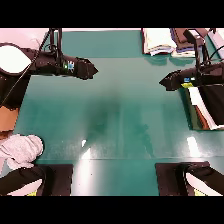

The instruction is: Fold the shirts.

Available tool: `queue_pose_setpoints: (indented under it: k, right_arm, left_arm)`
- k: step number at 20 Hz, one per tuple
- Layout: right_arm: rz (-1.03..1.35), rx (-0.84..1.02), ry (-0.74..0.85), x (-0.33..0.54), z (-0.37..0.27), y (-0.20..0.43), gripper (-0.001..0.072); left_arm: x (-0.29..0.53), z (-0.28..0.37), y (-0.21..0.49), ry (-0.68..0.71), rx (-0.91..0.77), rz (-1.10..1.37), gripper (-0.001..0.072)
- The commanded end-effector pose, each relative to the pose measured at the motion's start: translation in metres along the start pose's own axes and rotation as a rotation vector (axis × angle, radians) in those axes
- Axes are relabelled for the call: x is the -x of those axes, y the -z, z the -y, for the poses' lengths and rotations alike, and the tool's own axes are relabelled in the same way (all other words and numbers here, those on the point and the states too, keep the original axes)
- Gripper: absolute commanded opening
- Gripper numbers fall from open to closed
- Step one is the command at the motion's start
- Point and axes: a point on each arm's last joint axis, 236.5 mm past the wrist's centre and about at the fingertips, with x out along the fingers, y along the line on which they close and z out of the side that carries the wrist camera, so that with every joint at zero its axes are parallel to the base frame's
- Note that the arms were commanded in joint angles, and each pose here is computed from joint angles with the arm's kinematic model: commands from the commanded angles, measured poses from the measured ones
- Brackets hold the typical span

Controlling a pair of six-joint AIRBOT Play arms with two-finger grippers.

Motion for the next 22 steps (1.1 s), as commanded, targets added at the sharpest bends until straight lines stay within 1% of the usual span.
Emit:
queue_pose_setpoints:
  k: [1, 9, 18, 20, 22]
  right_arm:
    - [0.012, -0.001, 0.002, 0.000, 0.001, -0.003, 0.0015]
    - [0.012, -0.001, 0.001, 0.000, 0.000, -0.003, 0.0014]
    - [-0.001, -0.001, -0.001, 0.000, 0.000, 0.000, 0.0015]
    - [-0.001, -0.001, -0.001, 0.000, 0.000, 0.000, 0.0015]
    - [-0.003, -0.001, -0.001, 0.000, 0.000, 0.000, 0.0015]
  left_arm:
    - [0.000, 0.000, 0.000, 0.000, 0.000, 0.000, 0.0024]
    - [0.000, -0.001, -0.004, -0.002, 0.000, 0.016, 0.0024]
    - [0.010, -0.002, -0.068, -0.007, 0.017, 0.292, 0.0024]
    - [0.014, -0.004, -0.069, -0.022, -0.006, 0.293, 0.0024]
    - [0.027, -0.016, -0.059, -0.046, 0.009, 0.245, 0.0023]
